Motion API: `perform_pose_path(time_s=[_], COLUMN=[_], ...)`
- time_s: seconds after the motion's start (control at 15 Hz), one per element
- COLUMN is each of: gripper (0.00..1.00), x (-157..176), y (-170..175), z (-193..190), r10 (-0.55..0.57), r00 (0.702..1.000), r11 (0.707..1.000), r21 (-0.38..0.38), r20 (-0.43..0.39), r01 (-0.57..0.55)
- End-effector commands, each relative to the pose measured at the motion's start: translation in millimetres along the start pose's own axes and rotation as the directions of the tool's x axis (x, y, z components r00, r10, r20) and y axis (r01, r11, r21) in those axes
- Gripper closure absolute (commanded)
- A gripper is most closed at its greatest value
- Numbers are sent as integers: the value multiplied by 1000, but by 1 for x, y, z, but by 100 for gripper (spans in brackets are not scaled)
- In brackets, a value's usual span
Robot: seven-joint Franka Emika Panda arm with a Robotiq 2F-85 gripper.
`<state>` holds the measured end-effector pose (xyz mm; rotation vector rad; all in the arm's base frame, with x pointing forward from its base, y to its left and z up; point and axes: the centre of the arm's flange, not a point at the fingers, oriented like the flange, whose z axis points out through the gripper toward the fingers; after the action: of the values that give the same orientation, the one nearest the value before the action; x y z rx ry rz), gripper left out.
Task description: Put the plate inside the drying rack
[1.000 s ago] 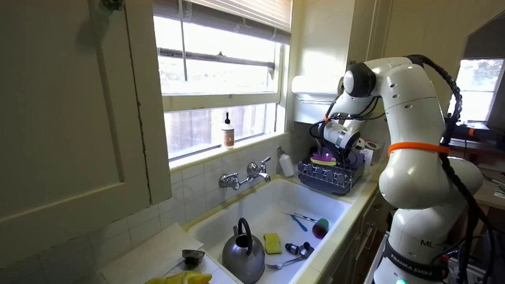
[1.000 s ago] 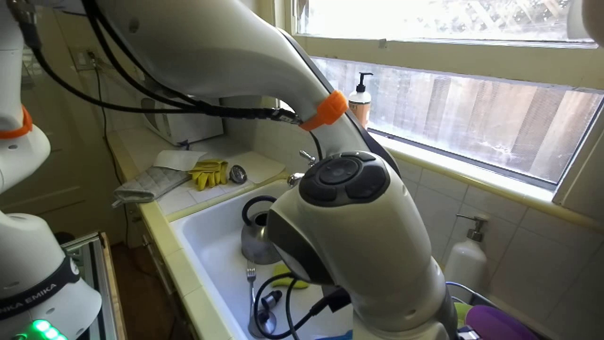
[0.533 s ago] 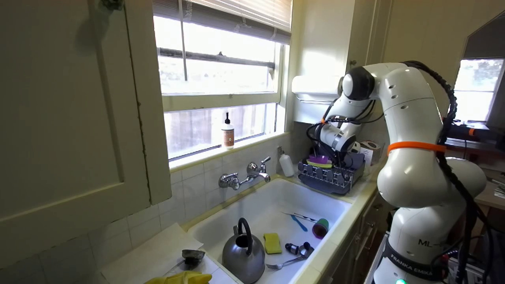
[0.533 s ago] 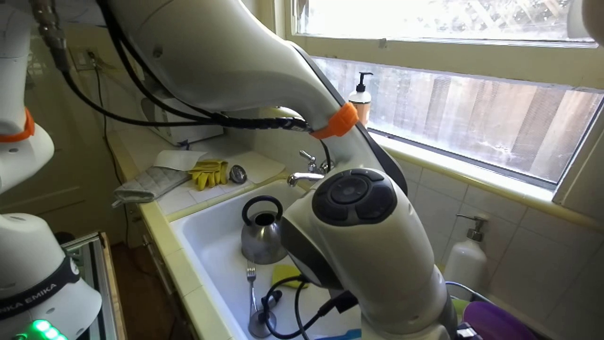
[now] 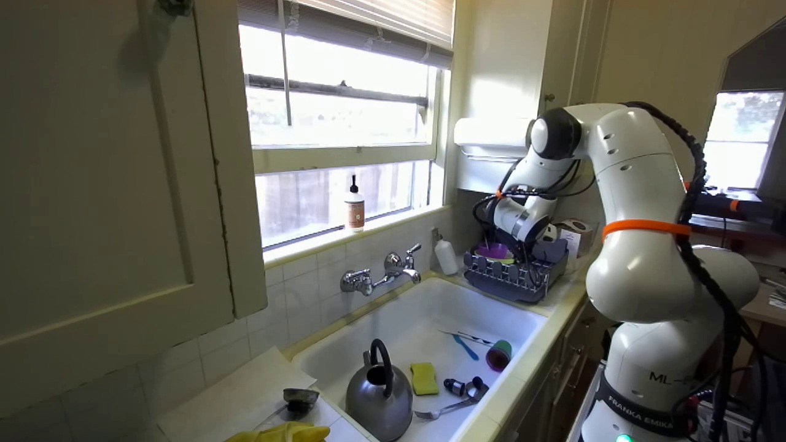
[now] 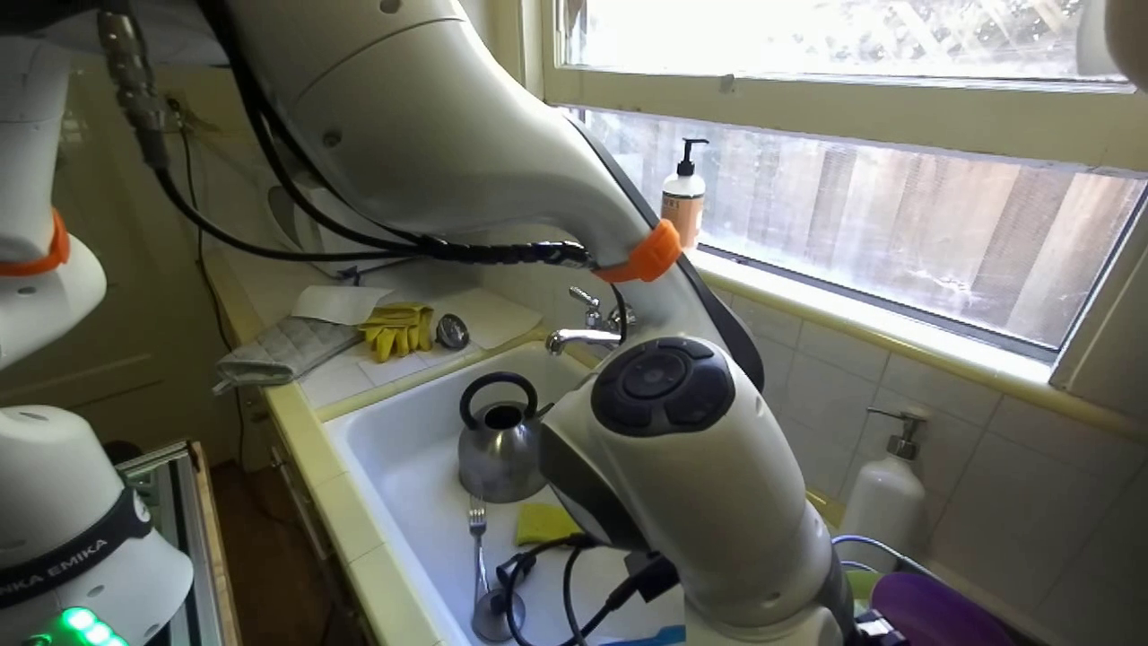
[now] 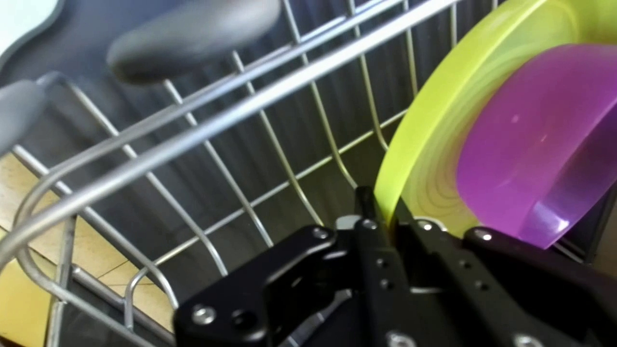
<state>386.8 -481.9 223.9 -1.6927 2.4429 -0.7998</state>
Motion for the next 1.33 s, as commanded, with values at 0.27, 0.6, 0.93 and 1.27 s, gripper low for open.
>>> perform_pose_path(time_s=[0.27, 0.6, 0.93, 1.27], gripper=[63, 24, 0, 0], x=[-4, -7, -4, 13], y=[2, -1, -1, 1], z=[7, 5, -5, -33], r10=[-40, -63, -51, -50], r00=[999, 998, 998, 998], r11=[999, 998, 999, 999], r21=[24, 29, 19, 0], r20=[-9, 19, 27, 23], r01=[40, 62, 50, 50])
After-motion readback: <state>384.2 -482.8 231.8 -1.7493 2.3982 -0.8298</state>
